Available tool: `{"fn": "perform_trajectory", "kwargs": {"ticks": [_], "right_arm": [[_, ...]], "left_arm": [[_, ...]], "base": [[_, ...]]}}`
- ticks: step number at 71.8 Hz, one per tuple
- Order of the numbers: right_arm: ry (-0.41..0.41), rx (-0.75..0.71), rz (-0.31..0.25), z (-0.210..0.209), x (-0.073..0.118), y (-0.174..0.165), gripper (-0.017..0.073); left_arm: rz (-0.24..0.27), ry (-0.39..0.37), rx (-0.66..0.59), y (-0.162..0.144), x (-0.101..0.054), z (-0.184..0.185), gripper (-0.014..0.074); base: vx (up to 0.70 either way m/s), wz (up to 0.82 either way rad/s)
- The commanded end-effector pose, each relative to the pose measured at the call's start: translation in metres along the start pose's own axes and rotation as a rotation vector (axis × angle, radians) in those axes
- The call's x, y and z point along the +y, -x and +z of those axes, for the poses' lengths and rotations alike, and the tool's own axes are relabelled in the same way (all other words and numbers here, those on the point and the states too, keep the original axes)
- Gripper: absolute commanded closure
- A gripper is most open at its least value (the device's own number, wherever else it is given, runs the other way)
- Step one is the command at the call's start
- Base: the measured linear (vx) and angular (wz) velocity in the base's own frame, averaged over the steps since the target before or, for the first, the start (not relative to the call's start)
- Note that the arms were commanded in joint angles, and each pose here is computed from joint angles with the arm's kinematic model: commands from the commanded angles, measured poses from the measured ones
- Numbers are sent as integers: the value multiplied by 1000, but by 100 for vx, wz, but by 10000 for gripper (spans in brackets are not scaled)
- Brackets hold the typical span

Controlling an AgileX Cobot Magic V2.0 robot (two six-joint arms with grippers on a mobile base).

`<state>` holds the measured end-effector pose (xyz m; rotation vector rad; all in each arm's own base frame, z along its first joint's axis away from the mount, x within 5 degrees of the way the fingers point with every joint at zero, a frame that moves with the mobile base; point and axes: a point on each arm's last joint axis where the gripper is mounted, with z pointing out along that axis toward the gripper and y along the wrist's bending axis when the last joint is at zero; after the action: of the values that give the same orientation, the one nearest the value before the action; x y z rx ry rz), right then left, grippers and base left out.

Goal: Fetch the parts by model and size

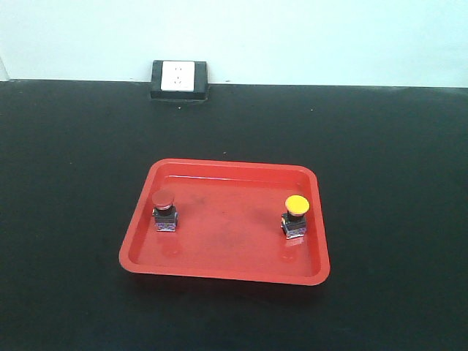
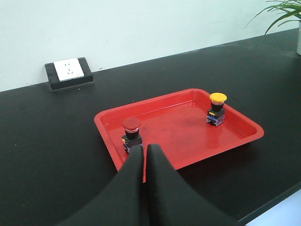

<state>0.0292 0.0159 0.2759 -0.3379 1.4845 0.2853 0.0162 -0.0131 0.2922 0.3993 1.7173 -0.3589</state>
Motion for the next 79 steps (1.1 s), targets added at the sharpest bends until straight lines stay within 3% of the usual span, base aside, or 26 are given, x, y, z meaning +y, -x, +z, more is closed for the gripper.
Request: {"fn": "perform_trajectory", "kwargs": {"ticks": [1,8,16,47,62,79], "right_arm": [[-18,-79,-2,0,-2,13,569],[-18,-79,-2,0,-2,13,569],[-18,-79,-2,0,-2,13,569],[-18,-80,-2,0,-2,13,569],[-18,-80,-1,0,-2,13,569],[-18,-80,-2,0,-2,13,569]], "left_arm": [[-3,-4,-70,11,0,0,602],[-2,1,-58,6,1,4,601],[45,80,-86,-7,6,15,601],[12,366,-325,-55,23,37,601],[-44,375,-335,-71,26,43,601],[-40,427,-329,-71,28,42,601]], "base": [[0,0],[0,0],[0,0],[0,0],[0,0],[0,0]]}}
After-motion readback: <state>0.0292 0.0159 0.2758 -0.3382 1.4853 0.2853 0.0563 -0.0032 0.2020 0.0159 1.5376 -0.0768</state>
